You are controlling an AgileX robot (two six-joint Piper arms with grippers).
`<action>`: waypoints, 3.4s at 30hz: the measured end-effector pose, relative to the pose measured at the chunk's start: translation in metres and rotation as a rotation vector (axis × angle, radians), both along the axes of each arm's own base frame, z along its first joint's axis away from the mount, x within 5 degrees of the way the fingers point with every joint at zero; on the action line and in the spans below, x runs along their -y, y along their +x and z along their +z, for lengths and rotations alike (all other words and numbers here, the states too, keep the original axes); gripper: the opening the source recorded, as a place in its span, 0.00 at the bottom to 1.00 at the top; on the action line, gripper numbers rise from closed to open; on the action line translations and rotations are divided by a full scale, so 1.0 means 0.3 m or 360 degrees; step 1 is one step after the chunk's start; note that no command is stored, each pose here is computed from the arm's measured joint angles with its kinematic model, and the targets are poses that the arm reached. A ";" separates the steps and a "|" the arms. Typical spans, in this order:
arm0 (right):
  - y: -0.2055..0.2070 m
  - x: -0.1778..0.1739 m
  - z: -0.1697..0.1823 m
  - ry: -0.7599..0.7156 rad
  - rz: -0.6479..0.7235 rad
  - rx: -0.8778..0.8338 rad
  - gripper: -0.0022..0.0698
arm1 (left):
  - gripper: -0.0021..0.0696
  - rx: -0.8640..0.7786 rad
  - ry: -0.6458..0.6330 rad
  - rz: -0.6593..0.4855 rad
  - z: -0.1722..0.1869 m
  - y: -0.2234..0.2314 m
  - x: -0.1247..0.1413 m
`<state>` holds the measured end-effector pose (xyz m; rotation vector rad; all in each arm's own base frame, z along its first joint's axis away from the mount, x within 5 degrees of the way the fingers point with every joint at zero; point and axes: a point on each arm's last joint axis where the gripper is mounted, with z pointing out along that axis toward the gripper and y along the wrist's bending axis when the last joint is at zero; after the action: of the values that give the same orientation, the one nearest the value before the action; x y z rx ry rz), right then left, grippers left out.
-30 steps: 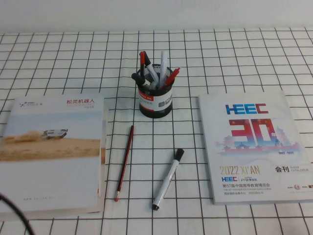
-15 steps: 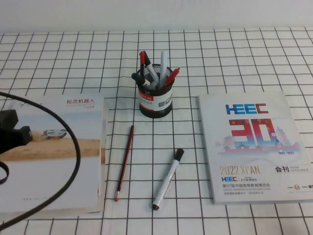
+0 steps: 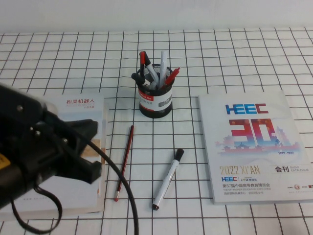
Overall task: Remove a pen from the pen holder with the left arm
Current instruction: 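Take a marker out of the pen holder and lay it on the table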
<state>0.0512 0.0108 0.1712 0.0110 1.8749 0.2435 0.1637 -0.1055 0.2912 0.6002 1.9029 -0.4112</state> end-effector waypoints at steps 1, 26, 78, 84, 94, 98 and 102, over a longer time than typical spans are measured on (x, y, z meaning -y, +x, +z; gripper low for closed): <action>0.000 0.000 0.000 0.0000 0.0000 0.0000 0.01 | 0.02 0.0000 0.0000 -0.0043 0.000 -0.010 0.014; 0.000 0.000 0.000 0.0000 0.0000 0.0000 0.01 | 0.16 0.0319 -0.0517 -0.0035 -0.244 -0.033 0.065; 0.000 0.000 0.000 0.0000 0.0000 0.0000 0.01 | 0.55 0.0312 -0.0763 0.0431 -0.446 0.654 0.341; 0.000 0.000 0.000 0.0000 0.0000 0.0000 0.01 | 0.45 0.0276 -0.0804 0.0443 -0.453 0.655 0.341; 0.000 0.000 0.000 0.0000 0.0000 0.0000 0.01 | 0.34 0.0264 -0.0823 0.0448 -0.453 0.655 0.341; 0.000 0.000 0.000 0.0000 0.0000 0.0000 0.01 | 0.30 0.0264 -0.0823 0.0448 -0.453 0.655 0.341; 0.000 0.000 0.000 0.0000 0.0000 0.0000 0.01 | 0.20 0.0262 -0.0826 0.0448 -0.453 0.655 0.341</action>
<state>0.0512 0.0108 0.1712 0.0110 1.8749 0.2435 0.3601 -0.2077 0.1552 0.0199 1.6039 -0.6216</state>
